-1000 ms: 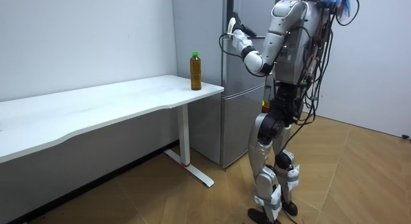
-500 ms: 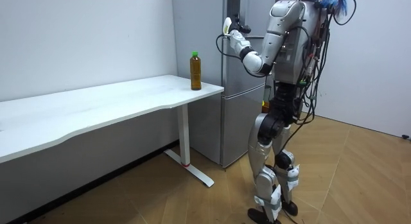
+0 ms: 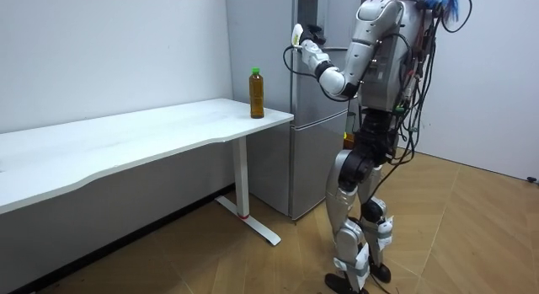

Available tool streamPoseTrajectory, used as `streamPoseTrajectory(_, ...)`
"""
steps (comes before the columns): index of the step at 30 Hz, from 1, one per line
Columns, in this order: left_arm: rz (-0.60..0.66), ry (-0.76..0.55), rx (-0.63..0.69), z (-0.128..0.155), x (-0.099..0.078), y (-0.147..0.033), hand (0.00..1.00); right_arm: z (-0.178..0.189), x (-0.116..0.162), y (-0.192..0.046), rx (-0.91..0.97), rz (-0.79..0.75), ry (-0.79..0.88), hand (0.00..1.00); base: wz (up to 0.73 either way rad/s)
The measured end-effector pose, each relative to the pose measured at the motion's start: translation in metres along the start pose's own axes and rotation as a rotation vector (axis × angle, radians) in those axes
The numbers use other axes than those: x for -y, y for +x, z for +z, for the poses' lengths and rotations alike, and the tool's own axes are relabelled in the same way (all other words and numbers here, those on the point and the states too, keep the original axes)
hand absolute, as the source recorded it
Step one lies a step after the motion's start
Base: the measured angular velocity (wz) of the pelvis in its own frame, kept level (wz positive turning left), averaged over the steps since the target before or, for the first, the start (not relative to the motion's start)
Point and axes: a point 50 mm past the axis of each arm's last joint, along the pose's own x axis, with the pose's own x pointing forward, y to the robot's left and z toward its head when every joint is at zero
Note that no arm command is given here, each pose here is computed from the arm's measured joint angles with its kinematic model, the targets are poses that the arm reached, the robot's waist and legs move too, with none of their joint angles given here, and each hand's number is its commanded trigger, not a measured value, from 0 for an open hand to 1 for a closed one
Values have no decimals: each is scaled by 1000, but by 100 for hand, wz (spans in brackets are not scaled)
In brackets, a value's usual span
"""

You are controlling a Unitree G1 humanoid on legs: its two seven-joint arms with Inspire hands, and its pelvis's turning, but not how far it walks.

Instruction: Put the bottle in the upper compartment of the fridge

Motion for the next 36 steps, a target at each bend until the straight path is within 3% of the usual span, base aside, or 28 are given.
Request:
streamPoseTrajectory(19, -273, -67, -27, -11, 41, 4, 0, 0, 0, 0, -2, -1, -7, 0, -4)
streamPoseTrajectory(36, -380, -89, -68, -18, 53, 2, 0, 0, 0, 0, 17, -2, 29, 0, -4)
